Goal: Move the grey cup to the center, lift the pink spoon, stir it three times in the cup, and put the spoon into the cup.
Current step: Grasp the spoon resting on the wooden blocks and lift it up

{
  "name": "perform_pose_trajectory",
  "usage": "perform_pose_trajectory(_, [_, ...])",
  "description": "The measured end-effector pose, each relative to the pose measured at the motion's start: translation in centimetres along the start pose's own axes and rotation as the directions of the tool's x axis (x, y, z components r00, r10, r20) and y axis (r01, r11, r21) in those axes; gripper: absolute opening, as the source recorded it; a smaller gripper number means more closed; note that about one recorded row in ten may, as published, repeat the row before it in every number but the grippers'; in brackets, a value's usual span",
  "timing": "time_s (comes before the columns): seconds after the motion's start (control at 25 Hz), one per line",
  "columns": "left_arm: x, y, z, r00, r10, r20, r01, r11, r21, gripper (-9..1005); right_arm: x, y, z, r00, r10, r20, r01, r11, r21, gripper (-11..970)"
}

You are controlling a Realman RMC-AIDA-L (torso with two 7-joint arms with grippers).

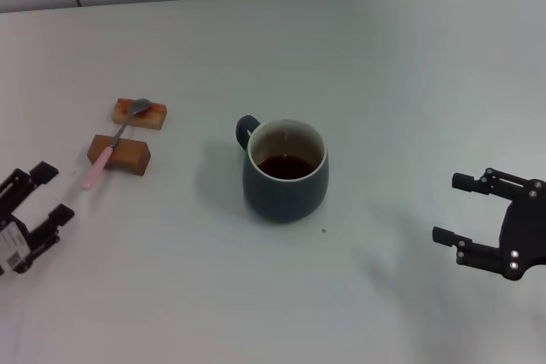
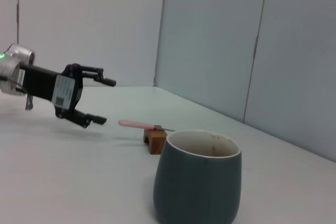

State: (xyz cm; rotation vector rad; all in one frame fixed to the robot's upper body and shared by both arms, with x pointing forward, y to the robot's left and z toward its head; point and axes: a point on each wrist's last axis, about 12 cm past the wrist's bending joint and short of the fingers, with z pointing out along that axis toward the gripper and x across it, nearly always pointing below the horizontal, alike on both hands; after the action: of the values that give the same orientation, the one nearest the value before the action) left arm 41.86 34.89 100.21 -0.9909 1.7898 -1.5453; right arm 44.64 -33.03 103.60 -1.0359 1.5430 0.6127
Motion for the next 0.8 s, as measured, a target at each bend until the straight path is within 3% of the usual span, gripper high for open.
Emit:
perform_pose_trajectory(0.36, [1.3, 0.9, 0.7, 0.998, -0.064, 0.01, 0.064, 0.998, -0.002, 821, -0.1, -0.1, 0.1, 1.0, -0.004, 0.004, 0.004, 1.0, -0.003, 747])
perform_pose_trajectory(0.8, [1.3, 0.5, 2.2, 0.998, -0.061, 0.009, 0.061, 0.998, 0.021, 822, -0.1, 0.0, -0.1, 1.0, 0.0, 0.012, 0.0, 1.0, 0.004, 747])
